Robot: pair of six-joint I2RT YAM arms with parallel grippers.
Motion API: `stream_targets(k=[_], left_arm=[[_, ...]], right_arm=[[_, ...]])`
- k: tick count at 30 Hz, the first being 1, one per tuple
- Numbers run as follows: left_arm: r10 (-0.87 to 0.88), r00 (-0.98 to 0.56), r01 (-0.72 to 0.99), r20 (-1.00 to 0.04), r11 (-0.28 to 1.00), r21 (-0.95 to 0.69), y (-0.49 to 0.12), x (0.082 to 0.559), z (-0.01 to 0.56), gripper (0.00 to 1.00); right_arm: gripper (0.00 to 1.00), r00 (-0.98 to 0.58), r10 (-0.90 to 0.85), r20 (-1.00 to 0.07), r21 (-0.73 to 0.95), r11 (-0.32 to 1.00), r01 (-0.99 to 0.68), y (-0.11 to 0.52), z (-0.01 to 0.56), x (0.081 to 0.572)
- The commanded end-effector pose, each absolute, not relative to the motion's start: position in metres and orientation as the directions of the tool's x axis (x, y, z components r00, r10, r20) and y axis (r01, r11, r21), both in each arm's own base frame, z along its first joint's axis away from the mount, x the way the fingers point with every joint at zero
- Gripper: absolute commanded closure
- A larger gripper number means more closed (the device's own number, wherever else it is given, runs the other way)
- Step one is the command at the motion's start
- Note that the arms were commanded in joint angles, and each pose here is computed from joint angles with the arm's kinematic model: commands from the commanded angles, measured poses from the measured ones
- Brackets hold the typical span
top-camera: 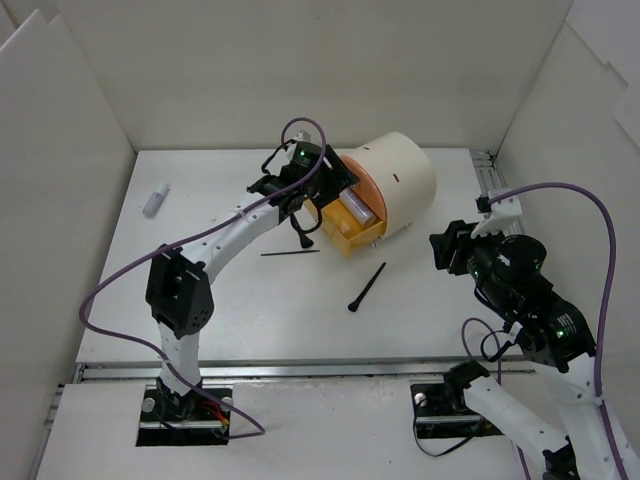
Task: Organize the makeup
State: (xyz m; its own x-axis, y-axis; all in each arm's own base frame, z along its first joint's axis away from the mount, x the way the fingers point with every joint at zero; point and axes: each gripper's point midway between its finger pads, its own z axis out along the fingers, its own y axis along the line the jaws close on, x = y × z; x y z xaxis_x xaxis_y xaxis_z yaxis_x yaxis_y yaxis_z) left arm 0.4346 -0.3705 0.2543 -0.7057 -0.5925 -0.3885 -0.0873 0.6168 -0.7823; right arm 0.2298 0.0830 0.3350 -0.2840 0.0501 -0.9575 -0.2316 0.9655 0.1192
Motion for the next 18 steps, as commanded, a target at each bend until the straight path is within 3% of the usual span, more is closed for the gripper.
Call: stream_targets(k=[1, 4, 9, 14, 18], left_arm=[[-0.606, -0.650, 0.056, -0.459, 0.564, -0.824, -0.363, 0.421, 0.336, 0.38], [-0.571, -0.626, 0.063, -0.532, 0.642, -0.764, -0.331, 0.421, 0.341, 0.39], [-0.510, -0.530, -0.048, -0.678, 0.816, -0.576, -0.196, 0.433, 0.338, 0.35], [-0.288, -0.498, -0.148, -0.818, 0.958, -0.247, -0.063, 0.438, 0.319, 0.26], [-0.134, -0.541, -0.186, -0.830, 0.982, -0.038, 0.014, 0.451, 0.279, 0.20]], right_arm=[[0.57, -0.234, 0.081, -0.969, 0.131, 0.969, -0.208, 0.081, 0.350, 0.238], [0.57, -0.235, 0.079, -0.969, 0.129, 0.969, -0.209, 0.082, 0.351, 0.241], [0.56, -0.247, 0.069, -0.967, 0.126, 0.967, -0.222, 0.086, 0.351, 0.245], [0.55, -0.263, 0.054, -0.963, 0.121, 0.963, -0.242, 0.093, 0.349, 0.251], [0.54, -0.291, 0.037, -0.956, 0.115, 0.960, -0.256, 0.100, 0.340, 0.258]])
